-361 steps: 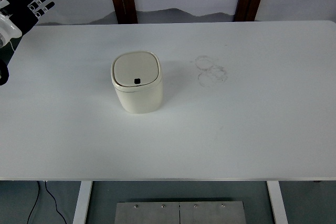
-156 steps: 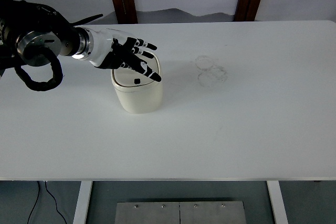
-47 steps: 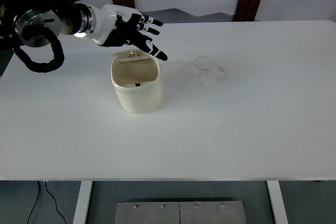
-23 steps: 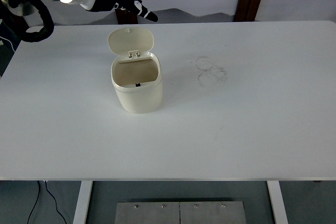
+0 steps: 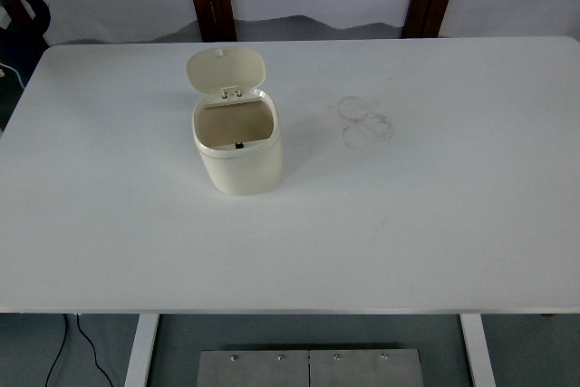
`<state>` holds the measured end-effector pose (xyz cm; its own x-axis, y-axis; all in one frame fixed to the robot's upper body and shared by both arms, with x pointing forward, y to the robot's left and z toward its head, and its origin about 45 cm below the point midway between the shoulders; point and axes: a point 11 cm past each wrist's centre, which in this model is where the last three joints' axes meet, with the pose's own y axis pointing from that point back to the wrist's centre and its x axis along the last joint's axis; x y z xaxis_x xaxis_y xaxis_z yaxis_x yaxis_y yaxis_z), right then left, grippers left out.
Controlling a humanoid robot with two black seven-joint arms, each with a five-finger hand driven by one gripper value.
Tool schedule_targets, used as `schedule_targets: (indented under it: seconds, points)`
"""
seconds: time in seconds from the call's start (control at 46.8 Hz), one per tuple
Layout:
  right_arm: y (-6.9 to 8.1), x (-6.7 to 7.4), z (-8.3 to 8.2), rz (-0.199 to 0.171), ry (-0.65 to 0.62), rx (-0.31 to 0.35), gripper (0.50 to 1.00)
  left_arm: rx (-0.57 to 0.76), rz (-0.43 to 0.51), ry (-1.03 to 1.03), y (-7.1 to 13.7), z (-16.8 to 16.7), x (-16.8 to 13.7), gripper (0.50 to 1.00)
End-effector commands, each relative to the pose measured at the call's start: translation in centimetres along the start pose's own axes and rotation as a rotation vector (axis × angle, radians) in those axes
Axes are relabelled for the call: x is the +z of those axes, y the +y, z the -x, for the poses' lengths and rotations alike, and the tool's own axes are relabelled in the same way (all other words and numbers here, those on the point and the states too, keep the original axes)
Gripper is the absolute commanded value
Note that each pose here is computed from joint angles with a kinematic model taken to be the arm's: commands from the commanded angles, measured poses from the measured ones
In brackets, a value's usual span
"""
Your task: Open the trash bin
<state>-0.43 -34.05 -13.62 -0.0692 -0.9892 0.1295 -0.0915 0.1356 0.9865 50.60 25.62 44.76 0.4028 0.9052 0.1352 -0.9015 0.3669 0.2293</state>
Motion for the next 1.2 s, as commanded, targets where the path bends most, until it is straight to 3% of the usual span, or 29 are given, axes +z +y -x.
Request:
schedule_targets:
  seconds: [0.0,0.385,0.641,1.175]
  points:
    - [0.0,0.0,0.0,0.000,-0.001,0.000,0.995,0.013,0.053,0.067,0.0,-1.2,-0.1,1.000]
    - [0.0,0.0,0.0,0.000,-0.004,0.000,0.995,0.058,0.203,0.363,0.6,-6.0,-3.7,1.000]
    - [0.0,0.0,0.0,0.000,-0.002,0.000,0.995,0.131,0.315,0.540,1.6,-7.9,-8.0,1.000]
    - [0.0,0.0,0.0,0.000,0.002,0.000,0.995,0.223,0.242,0.610,2.6,-9.5,-14.1,1.000]
